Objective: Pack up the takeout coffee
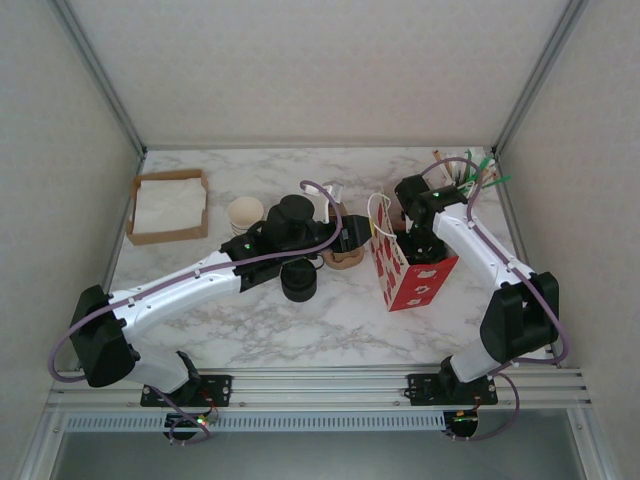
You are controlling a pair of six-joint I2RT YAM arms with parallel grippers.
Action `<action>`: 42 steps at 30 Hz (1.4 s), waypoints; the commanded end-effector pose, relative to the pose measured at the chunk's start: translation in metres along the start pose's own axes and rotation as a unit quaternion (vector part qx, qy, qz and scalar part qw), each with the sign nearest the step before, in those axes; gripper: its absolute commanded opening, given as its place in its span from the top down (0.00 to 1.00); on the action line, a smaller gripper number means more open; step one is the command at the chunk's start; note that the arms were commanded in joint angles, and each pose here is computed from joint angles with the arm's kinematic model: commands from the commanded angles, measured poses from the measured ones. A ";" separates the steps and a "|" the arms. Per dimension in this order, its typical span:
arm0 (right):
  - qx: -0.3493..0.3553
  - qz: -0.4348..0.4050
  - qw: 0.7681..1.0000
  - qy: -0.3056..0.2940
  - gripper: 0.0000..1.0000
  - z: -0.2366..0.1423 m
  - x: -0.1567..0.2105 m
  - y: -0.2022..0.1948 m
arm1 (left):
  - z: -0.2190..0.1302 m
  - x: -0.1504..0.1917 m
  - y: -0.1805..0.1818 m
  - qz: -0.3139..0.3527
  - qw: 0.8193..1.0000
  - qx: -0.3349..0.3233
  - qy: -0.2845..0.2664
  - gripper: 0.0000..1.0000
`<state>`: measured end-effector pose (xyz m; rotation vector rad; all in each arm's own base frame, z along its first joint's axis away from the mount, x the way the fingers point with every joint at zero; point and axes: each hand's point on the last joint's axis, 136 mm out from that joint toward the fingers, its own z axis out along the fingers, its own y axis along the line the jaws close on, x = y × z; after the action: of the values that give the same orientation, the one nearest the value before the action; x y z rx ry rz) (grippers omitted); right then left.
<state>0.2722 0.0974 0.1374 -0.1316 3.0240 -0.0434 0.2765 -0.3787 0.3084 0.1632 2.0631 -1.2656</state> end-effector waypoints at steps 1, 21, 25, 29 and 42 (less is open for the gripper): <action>0.011 0.008 0.999 0.036 0.31 0.014 0.016 -0.006 | -0.001 -0.013 -0.011 0.002 1.000 0.019 -0.014 0.45; 0.010 0.008 0.999 0.037 0.31 0.011 0.015 -0.005 | 0.003 -0.013 -0.012 0.004 1.000 0.019 -0.008 0.44; 0.011 0.009 0.999 0.039 0.31 0.005 0.017 -0.007 | 0.004 -0.013 -0.013 0.005 1.000 0.019 -0.008 0.44; 0.012 0.007 0.999 0.043 0.31 0.000 0.019 -0.007 | 0.005 -0.013 -0.013 0.004 1.000 0.020 -0.007 0.44; 0.030 0.005 0.998 0.056 0.31 -0.006 0.022 -0.013 | 0.005 -0.012 -0.013 0.004 1.000 0.021 -0.006 0.44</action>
<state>0.2589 0.0919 0.1401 -0.1269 3.0794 -0.0753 0.2776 -0.3837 0.3081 0.1746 2.0690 -1.2756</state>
